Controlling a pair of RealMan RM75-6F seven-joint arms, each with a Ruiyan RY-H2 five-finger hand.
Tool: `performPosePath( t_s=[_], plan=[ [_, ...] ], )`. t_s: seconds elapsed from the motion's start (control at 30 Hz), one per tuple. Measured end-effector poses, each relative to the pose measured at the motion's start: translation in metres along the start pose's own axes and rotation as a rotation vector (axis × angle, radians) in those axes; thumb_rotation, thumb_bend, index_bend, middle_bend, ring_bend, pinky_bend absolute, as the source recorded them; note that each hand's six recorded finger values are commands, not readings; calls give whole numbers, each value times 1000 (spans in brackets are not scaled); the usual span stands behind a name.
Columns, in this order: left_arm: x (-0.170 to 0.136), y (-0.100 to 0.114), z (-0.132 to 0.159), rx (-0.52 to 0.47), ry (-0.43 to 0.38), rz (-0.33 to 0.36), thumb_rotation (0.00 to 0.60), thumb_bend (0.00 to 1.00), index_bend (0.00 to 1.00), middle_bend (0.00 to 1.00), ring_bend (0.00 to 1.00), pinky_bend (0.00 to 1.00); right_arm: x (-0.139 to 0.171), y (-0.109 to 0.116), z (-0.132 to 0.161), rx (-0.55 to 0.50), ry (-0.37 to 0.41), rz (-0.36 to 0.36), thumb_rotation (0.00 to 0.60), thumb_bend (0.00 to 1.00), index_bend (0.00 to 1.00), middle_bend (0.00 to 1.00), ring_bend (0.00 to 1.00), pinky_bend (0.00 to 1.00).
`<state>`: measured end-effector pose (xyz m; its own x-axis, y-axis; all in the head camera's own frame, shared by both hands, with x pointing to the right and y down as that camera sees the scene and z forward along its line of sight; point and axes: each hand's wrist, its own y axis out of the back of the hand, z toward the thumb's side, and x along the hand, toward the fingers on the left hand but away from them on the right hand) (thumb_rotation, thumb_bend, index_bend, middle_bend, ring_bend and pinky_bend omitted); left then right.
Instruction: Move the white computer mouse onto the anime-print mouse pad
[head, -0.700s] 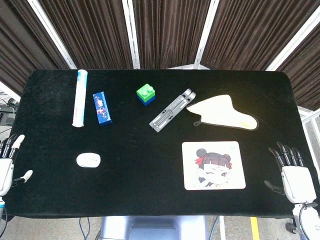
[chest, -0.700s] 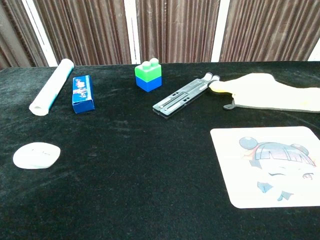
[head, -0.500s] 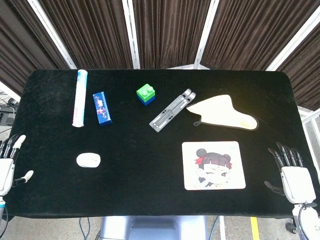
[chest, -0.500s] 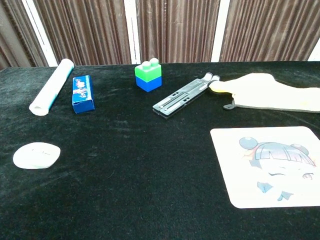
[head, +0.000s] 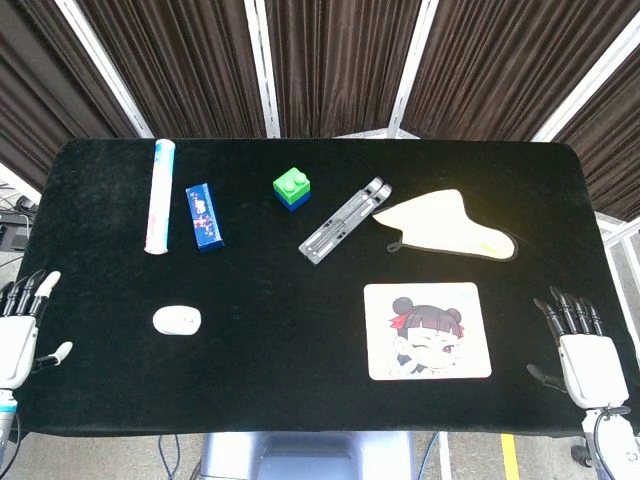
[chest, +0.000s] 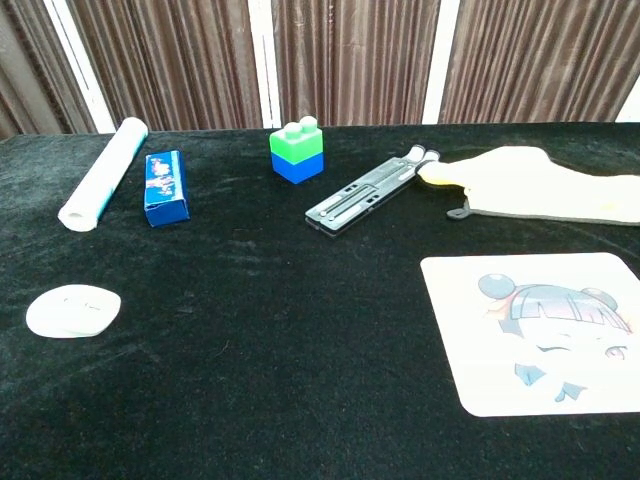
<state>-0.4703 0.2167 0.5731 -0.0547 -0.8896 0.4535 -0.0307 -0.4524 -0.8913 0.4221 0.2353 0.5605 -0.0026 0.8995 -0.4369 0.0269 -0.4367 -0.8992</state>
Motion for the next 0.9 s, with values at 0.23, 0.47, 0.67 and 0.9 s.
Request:
performPosePath(
  t_s=[0.23, 0.47, 0.67, 0.9],
  plan=[
    [3, -3, 3, 10, -5, -3, 600, 202, 0, 0, 0, 0, 0, -1, -2, 3, -1, 7, 600, 51, 115, 0, 0, 0],
    [11, -13, 9, 13, -18, -34, 600, 206, 98, 0, 0, 0, 0, 0, 1, -5, 8, 4, 600, 51, 115, 0, 0, 0],
    [27, -26, 26, 32, -50, -82, 600, 206, 230, 0, 0, 0, 0, -1, 3, -7, 15, 9, 600, 51, 116, 0, 0, 0],
    [46, -43, 56, 73, -98, -133, 600, 206, 274, 0, 0, 0, 2, 3, 5, -21, 26, -3, 600, 53, 116, 0, 0, 0]
  ],
)
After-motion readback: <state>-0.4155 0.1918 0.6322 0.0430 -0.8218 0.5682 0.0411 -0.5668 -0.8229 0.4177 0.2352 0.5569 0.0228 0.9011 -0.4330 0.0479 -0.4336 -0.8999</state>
